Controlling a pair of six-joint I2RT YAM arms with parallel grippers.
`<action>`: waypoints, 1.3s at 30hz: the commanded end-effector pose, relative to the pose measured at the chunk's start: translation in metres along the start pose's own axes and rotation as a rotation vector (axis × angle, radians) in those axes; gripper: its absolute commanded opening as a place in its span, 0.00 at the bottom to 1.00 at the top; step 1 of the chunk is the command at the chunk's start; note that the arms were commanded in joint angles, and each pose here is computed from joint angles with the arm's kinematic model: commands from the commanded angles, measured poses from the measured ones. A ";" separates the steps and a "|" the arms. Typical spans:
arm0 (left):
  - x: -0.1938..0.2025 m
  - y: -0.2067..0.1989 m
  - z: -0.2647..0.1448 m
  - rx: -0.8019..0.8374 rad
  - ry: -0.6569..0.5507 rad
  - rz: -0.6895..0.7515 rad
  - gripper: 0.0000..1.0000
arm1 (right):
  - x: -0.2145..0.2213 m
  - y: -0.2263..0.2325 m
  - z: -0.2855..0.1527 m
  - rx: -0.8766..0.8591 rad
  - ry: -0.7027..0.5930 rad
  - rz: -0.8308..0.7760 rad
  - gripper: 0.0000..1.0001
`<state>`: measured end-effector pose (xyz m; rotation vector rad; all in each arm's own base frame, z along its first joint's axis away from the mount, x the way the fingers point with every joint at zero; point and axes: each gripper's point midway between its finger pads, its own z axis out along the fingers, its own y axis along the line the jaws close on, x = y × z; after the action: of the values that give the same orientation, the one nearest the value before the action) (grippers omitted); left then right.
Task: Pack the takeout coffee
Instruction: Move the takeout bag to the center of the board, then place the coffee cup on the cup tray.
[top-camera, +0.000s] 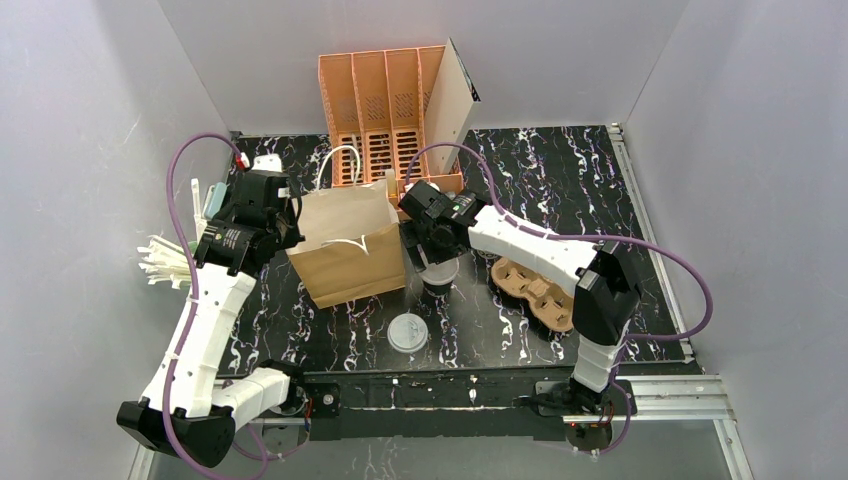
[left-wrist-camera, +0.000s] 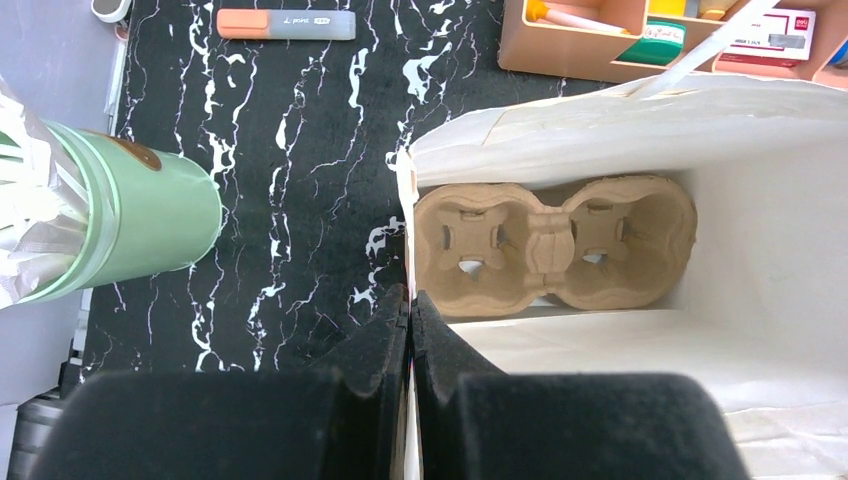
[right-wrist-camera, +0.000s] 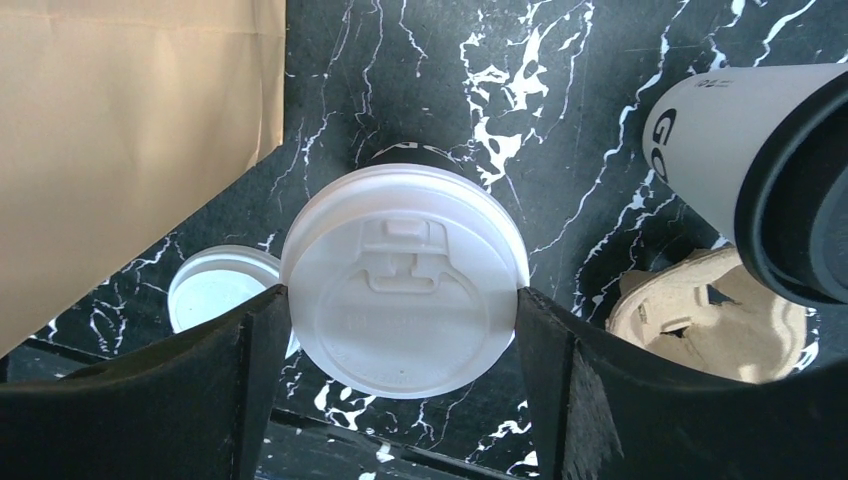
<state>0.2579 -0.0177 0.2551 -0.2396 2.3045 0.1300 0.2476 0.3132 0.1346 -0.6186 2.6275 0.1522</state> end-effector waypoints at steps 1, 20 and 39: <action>-0.006 -0.005 -0.008 0.047 -0.015 0.009 0.00 | -0.025 -0.013 -0.033 0.033 -0.113 -0.008 0.79; -0.029 -0.098 -0.014 0.535 -0.060 0.027 0.00 | -0.102 -0.052 -0.264 -0.063 -0.749 -0.172 0.74; -0.058 -0.164 -0.019 0.851 -0.057 0.141 0.00 | -0.120 -0.013 -0.297 -0.257 -0.908 -0.372 0.66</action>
<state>0.3173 -0.1528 0.2830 0.2332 2.1953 -0.6402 0.2331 0.2700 0.4576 -0.7919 1.6706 0.4750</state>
